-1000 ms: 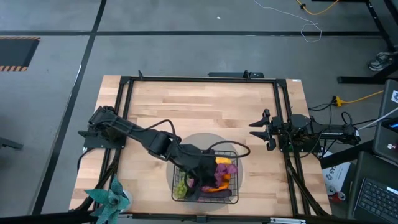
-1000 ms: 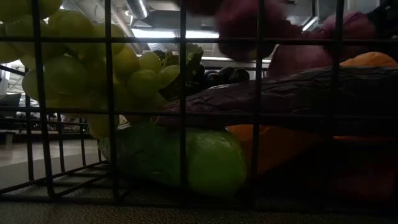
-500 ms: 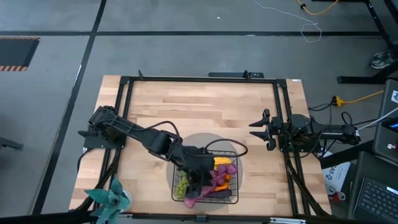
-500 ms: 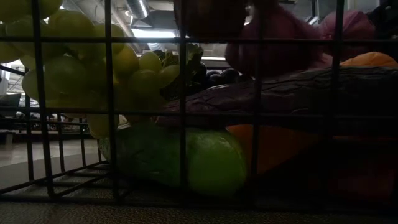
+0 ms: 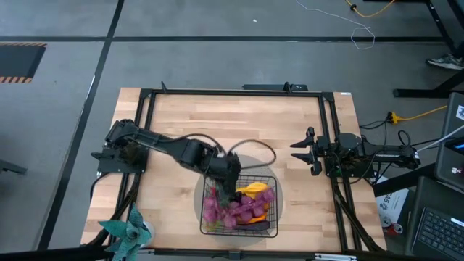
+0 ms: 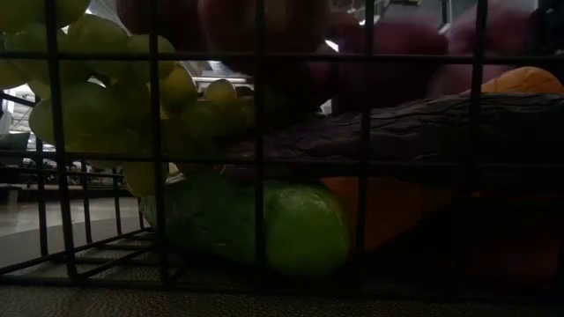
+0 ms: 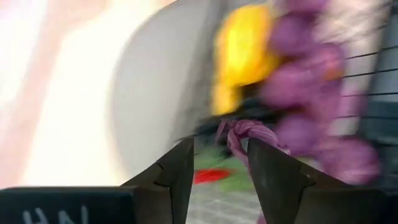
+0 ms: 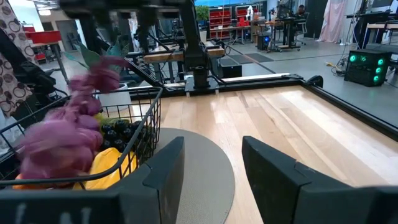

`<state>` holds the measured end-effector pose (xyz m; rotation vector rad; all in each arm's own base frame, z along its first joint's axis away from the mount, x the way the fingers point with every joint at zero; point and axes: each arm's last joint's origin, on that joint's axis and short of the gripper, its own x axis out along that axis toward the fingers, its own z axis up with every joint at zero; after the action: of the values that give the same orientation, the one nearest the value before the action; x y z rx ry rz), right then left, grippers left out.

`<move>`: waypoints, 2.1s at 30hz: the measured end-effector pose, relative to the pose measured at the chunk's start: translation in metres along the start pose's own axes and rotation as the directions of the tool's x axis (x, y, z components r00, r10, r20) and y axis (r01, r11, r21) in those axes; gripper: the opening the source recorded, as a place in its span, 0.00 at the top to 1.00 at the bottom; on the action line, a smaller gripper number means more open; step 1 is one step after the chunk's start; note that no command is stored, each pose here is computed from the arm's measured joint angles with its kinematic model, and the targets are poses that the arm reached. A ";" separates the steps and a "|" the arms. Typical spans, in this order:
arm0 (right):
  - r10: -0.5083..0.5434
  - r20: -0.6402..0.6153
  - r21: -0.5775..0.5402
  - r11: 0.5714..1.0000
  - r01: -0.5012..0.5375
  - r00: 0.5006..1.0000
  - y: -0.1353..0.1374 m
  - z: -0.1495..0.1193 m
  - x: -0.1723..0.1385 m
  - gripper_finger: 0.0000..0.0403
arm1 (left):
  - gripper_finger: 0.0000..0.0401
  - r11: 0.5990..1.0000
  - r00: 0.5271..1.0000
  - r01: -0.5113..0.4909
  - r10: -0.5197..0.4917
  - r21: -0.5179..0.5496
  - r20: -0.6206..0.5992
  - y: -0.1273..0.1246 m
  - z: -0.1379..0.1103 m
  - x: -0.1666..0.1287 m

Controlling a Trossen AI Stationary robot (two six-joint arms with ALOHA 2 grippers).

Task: Build produce basket
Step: Put the purple garlic into the wire basket

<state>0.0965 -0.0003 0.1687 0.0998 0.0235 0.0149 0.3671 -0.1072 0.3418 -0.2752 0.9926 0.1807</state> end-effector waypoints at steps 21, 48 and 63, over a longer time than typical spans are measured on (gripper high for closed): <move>0.000 0.000 -0.001 1.000 0.000 1.000 0.000 0.000 0.000 0.59 | 0.63 0.987 0.986 -0.030 0.003 -0.158 -0.166 0.033 0.003 -0.001; 0.000 0.000 -0.001 1.000 0.000 1.000 0.000 0.000 0.000 0.59 | 0.63 0.878 0.948 -0.282 0.192 -0.386 -0.254 0.001 -0.023 0.055; 0.000 0.000 -0.001 1.000 0.000 1.000 0.000 0.000 0.000 0.59 | 0.67 0.782 0.947 -0.273 0.118 -0.560 -0.298 -0.002 -0.024 0.055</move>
<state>0.0965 -0.0003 0.1687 0.0990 0.0235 0.0150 0.3784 -0.1148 0.2834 -0.7915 1.1969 0.6758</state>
